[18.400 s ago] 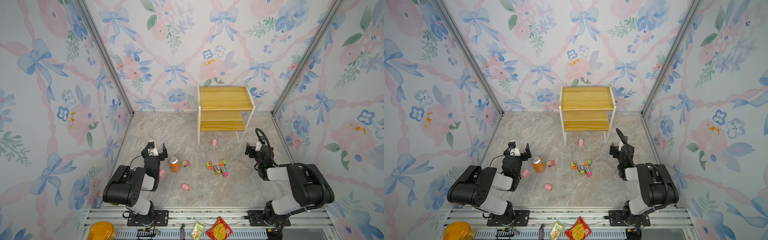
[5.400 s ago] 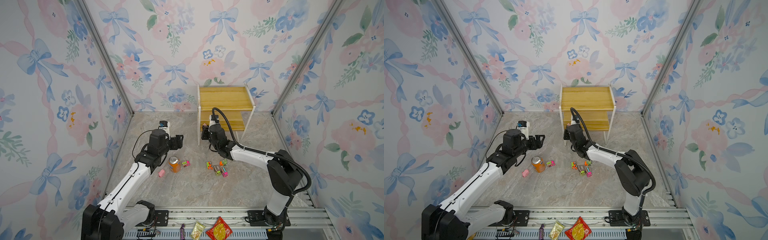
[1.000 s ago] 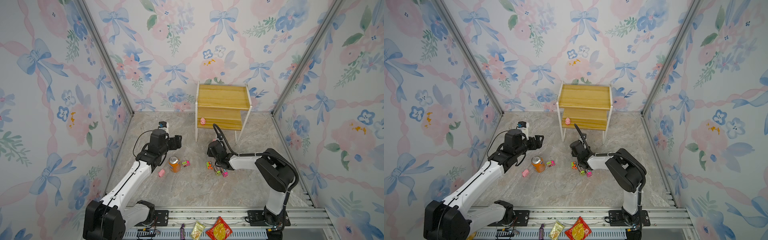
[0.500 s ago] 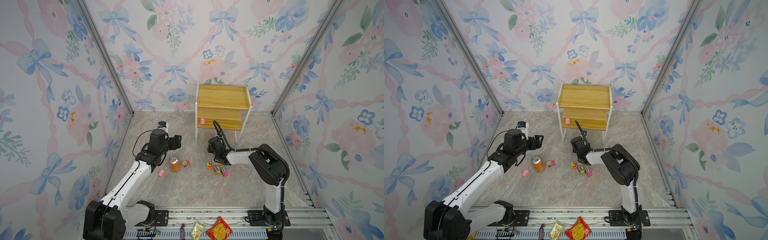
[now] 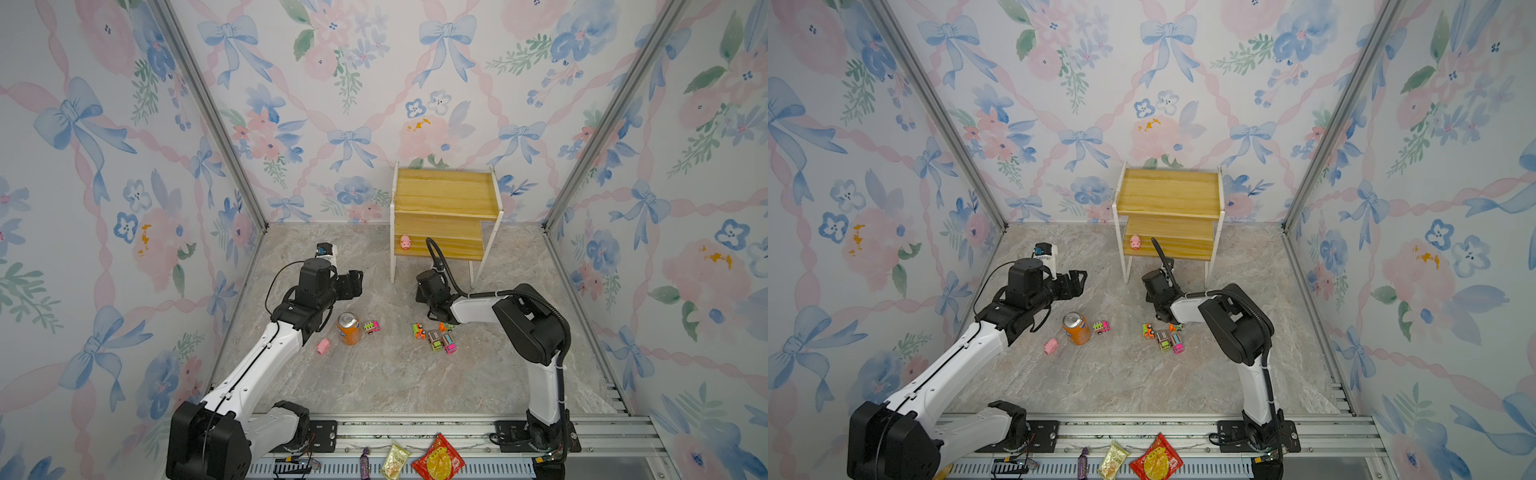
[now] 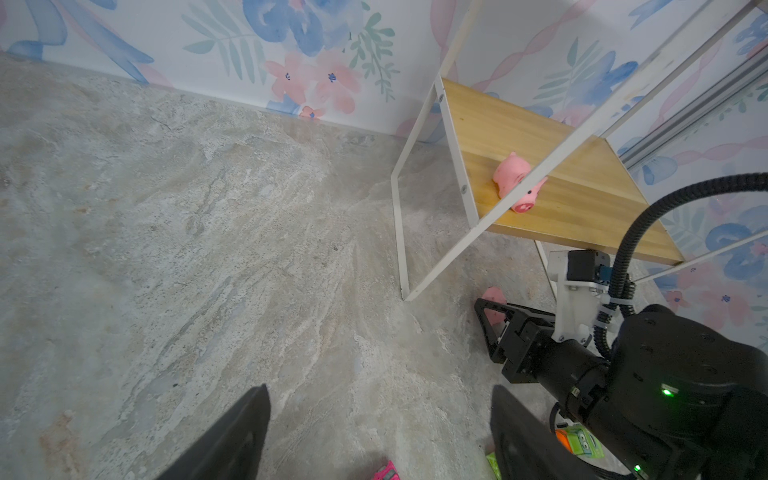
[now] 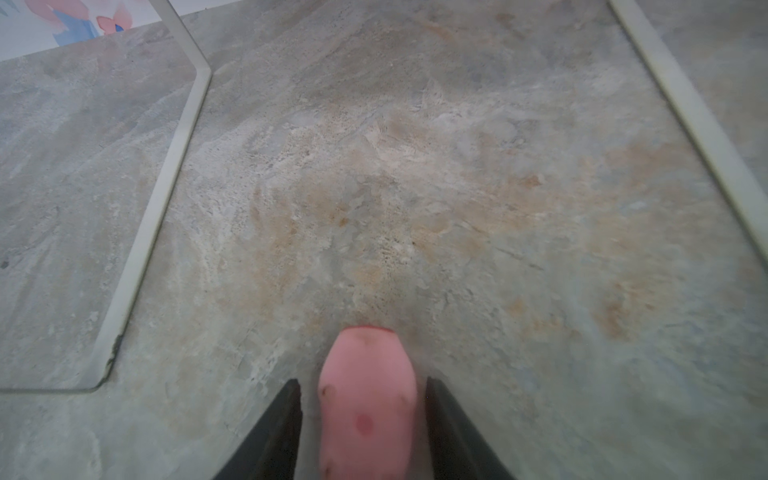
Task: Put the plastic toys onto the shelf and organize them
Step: 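Lower the right gripper and close it on the second pink pig, then lift the pig with the right gripper and carry it toward the toy trucks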
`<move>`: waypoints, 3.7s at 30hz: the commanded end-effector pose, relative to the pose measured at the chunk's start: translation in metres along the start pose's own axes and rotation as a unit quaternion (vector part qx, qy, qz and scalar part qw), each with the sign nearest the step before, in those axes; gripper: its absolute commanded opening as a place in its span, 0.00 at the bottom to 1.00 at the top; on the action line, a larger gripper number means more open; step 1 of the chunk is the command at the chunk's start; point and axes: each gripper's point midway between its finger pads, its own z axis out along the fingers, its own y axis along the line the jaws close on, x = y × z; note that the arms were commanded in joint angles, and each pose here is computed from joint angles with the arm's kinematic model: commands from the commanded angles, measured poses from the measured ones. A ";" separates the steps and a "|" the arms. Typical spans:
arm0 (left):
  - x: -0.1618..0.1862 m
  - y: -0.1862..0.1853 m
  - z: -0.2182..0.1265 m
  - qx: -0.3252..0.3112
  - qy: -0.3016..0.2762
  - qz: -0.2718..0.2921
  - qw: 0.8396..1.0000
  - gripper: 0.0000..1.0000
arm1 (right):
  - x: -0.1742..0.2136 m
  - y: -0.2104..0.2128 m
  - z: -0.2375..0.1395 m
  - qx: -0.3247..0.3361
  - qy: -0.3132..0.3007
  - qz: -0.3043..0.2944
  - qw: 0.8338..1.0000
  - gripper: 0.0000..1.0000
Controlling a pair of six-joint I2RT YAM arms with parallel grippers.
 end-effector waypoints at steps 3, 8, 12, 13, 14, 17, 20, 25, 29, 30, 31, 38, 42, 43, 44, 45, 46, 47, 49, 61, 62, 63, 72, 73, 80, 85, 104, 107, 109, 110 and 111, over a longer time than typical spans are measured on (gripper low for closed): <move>-0.001 -0.001 -0.005 0.008 -0.006 -0.001 1.000 0.84 | -0.011 0.000 0.007 0.004 -0.002 0.004 1.000 0.38; -0.001 -0.001 -0.005 0.008 -0.008 -0.001 1.000 0.84 | -0.012 0.001 0.000 -0.010 -0.020 0.007 1.000 0.28; -0.001 -0.001 -0.005 0.008 -0.007 -0.001 1.000 0.84 | -0.012 0.001 -0.016 -0.027 -0.027 0.005 0.999 0.20; -0.001 -0.001 -0.005 0.007 -0.007 -0.001 1.000 0.84 | -0.014 0.002 -0.021 -0.034 -0.028 0.005 0.999 0.19; -0.001 -0.001 -0.005 0.008 -0.006 -0.001 1.000 0.84 | -0.014 0.002 -0.028 -0.041 -0.029 0.001 0.999 0.18; -0.001 -0.001 -0.005 0.007 -0.007 -0.001 1.000 0.84 | -0.015 0.000 -0.048 -0.056 -0.024 -0.008 0.998 0.15; -0.001 -0.001 -0.005 0.008 -0.006 -0.001 1.000 0.84 | -0.012 0.000 -0.066 -0.080 -0.002 -0.016 0.997 0.12; 0.000 -0.001 -0.005 0.009 -0.005 -0.002 1.000 0.84 | 0.000 0.000 -0.102 -0.118 0.054 -0.032 0.991 0.13; 0.000 -0.002 -0.004 0.012 -0.004 -0.002 1.000 0.84 | 0.012 -0.019 -0.136 -0.117 0.093 -0.048 0.988 0.13; 0.000 -0.003 -0.004 0.013 -0.003 -0.002 1.000 0.84 | 0.016 -0.028 -0.145 -0.113 0.097 -0.046 0.988 0.14; 0.001 -0.003 -0.004 0.014 -0.002 -0.002 1.000 0.84 | 0.020 -0.038 -0.153 -0.106 0.100 -0.042 0.988 0.14; 0.003 -0.009 -0.003 0.024 0.003 -0.001 1.000 0.84 | 0.047 -0.093 -0.191 -0.061 0.128 -0.029 0.989 0.17; 0.005 -0.014 -0.004 0.029 0.004 0.003 1.000 0.84 | 0.067 -0.113 -0.187 -0.032 0.151 -0.031 0.988 0.17; 0.005 -0.015 -0.004 0.031 0.004 0.004 1.000 0.84 | 0.069 -0.117 -0.184 -0.025 0.154 -0.026 0.987 0.17; 0.005 -0.016 -0.004 0.030 0.004 0.005 1.000 0.84 | 0.071 -0.119 -0.181 -0.023 0.158 -0.019 0.987 0.17; 0.006 -0.016 -0.004 0.030 0.005 0.007 1.000 0.84 | 0.074 -0.121 -0.178 -0.020 0.162 -0.015 0.986 0.17; 0.007 -0.017 -0.003 0.031 0.006 0.008 0.999 0.84 | 0.076 -0.123 -0.175 -0.016 0.167 -0.014 0.986 0.17; 0.007 -0.018 -0.003 0.031 0.006 0.009 0.999 0.84 | 0.077 -0.124 -0.172 -0.013 0.172 -0.013 0.985 0.17; 0.008 -0.019 -0.003 0.031 0.008 0.010 0.999 0.84 | 0.080 -0.123 -0.167 -0.009 0.180 -0.016 0.983 0.17; 0.009 -0.018 -0.001 0.029 0.009 0.011 0.999 0.84 | 0.080 -0.133 -0.150 0.004 0.195 -0.013 0.981 0.36; 0.009 -0.018 -0.001 0.029 0.009 0.011 0.999 0.84 | 0.077 -0.133 -0.150 0.004 0.192 -0.014 0.981 0.37; 0.009 -0.018 -0.001 0.030 0.009 0.011 0.999 0.84 | 0.074 -0.132 -0.150 0.001 0.189 -0.014 0.982 0.38; 0.009 -0.019 -0.002 0.031 0.009 0.011 0.999 0.84 | 0.050 -0.112 -0.152 -0.045 0.163 -0.001 0.986 0.43; 0.008 -0.019 -0.002 0.031 0.009 0.011 0.999 0.84 | 0.048 -0.109 -0.151 -0.050 0.163 0.001 0.985 0.43; 0.010 -0.018 -0.001 0.030 0.011 0.011 0.999 0.85 | 0.044 -0.096 -0.152 -0.072 0.166 0.008 0.984 0.43; 0.011 -0.018 0.000 0.031 0.013 0.010 0.999 0.85 | 0.040 -0.109 -0.164 -0.028 0.147 -0.032 0.988 0.43; 0.011 -0.020 -0.001 0.034 0.013 0.011 0.999 0.85 | 0.069 -0.104 -0.167 0.076 0.175 -0.172 0.966 0.33; 0.011 -0.020 -0.001 0.033 0.012 0.012 0.999 0.85 | 0.070 -0.104 -0.163 0.083 0.182 -0.176 0.964 0.32; 0.011 -0.020 0.000 0.031 0.012 0.012 0.999 0.85 | 0.072 -0.107 -0.160 0.090 0.190 -0.179 0.961 0.32; 0.012 -0.020 0.000 0.031 0.013 0.012 0.999 0.85 | 0.073 -0.109 -0.159 0.094 0.195 -0.180 0.960 0.31; 0.011 -0.019 0.000 0.030 0.012 0.013 0.999 0.85 | 0.074 -0.110 -0.158 0.097 0.198 -0.181 0.959 0.31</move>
